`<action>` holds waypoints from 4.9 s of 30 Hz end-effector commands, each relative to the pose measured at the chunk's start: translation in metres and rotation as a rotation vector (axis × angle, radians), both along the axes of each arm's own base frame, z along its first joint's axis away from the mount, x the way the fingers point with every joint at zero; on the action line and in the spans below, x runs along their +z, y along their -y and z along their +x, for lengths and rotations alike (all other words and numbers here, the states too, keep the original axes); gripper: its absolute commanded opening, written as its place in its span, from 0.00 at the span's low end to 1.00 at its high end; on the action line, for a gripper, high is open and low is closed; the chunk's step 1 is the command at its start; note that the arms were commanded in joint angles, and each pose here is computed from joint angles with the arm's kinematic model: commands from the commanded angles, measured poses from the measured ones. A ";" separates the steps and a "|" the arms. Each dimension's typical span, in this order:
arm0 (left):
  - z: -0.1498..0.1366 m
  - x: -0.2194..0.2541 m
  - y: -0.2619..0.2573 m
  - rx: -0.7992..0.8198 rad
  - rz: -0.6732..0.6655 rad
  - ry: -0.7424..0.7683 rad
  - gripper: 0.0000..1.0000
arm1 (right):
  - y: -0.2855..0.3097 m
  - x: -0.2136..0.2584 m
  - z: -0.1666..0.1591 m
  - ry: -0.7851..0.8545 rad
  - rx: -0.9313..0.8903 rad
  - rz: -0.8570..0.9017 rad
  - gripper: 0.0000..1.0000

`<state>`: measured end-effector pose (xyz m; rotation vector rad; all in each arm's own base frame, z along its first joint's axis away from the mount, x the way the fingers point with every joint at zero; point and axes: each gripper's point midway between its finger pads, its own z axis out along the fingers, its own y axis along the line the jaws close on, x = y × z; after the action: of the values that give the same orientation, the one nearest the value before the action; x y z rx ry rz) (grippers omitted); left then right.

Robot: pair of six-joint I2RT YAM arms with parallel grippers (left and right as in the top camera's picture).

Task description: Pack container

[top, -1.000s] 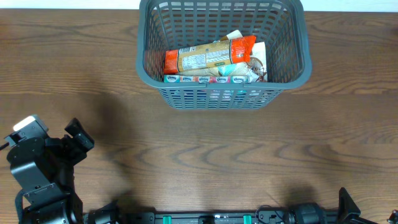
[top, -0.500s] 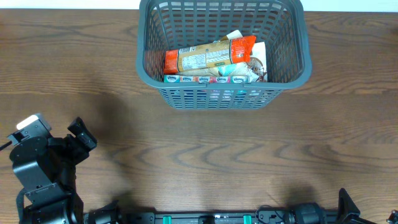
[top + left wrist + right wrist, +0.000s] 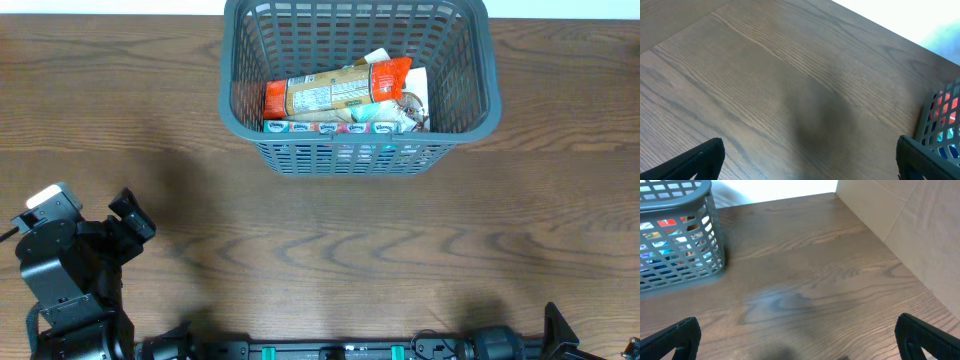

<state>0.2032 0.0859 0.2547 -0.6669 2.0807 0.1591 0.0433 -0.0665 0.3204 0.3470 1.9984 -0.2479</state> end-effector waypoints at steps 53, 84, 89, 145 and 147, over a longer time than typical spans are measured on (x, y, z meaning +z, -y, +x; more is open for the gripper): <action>0.000 -0.002 0.001 -0.002 -0.001 0.000 0.99 | -0.072 -0.065 0.190 0.807 0.377 0.085 0.99; 0.000 -0.002 0.001 -0.002 -0.001 -0.001 0.99 | -0.075 -0.162 0.203 0.412 0.362 0.160 0.99; 0.000 -0.002 0.001 -0.002 -0.001 0.000 0.99 | -0.075 -0.162 0.203 0.412 0.362 0.160 0.99; 0.030 -0.093 0.048 -0.216 0.038 0.445 0.99 | -0.075 -0.162 0.203 0.412 0.362 0.160 0.99; 0.030 -0.095 0.049 -0.220 0.038 0.448 0.99 | -0.075 -0.162 0.203 0.411 0.361 0.160 0.99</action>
<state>0.2329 0.0368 0.1608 -0.4051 1.7124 -0.0742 0.2463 0.0094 0.1589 0.1201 1.6378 0.2040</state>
